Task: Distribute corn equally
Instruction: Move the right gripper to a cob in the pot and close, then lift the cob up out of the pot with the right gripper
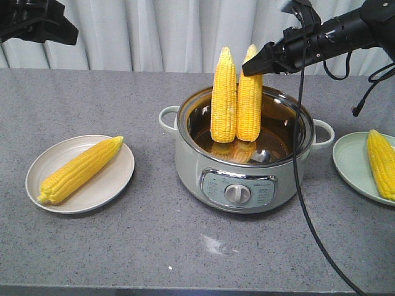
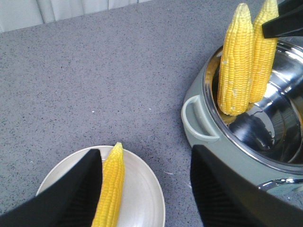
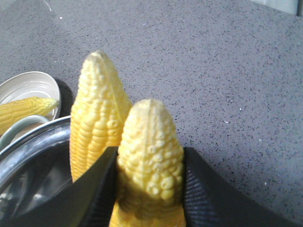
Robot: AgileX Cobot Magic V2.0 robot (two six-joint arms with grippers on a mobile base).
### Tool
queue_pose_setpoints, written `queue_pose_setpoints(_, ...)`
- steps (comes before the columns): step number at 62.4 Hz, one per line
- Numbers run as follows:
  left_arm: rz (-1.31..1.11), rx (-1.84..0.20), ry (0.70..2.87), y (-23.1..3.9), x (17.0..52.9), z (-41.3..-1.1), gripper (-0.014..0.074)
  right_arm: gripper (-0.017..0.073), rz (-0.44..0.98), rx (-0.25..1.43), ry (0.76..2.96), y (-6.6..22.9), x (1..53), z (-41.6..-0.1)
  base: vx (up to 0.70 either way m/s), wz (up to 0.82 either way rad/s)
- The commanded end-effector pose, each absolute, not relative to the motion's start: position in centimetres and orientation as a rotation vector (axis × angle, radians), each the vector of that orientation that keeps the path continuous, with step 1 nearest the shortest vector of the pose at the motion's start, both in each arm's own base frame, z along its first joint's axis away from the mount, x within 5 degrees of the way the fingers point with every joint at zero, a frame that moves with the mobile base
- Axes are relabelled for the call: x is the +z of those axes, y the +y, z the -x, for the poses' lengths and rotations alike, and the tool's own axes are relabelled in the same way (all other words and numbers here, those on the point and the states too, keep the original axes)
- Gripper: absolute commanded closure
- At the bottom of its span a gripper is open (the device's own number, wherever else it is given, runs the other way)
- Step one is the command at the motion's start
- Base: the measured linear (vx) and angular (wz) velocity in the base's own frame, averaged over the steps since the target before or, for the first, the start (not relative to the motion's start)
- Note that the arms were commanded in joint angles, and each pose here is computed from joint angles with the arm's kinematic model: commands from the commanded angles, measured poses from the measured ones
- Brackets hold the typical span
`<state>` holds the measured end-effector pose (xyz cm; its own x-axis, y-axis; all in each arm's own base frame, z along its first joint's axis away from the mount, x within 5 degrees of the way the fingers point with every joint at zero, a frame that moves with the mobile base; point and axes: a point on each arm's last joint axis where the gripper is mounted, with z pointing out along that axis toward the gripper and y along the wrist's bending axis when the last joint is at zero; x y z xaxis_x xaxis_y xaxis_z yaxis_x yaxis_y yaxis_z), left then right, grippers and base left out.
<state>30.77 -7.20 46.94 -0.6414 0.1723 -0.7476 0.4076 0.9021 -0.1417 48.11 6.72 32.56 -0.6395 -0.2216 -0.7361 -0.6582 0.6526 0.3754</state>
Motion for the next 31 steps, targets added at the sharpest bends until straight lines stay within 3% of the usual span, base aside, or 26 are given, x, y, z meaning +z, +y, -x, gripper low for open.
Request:
queue_pose_setpoints(1, -0.386, -0.409, 2.163, -7.2, 49.1, -29.6, 0.0186, 0.0573, 0.715, 0.854, 2.055, 6.9, 36.9, -46.6, 0.00, 0.00)
queue_pose_setpoints(31, -0.387, -0.409, 2.163, -7.2, 49.2, -29.6, 0.0186, 0.0564, 0.679, 0.715, 1.895, 6.5, 42.4, -44.5, 0.00, 0.00)
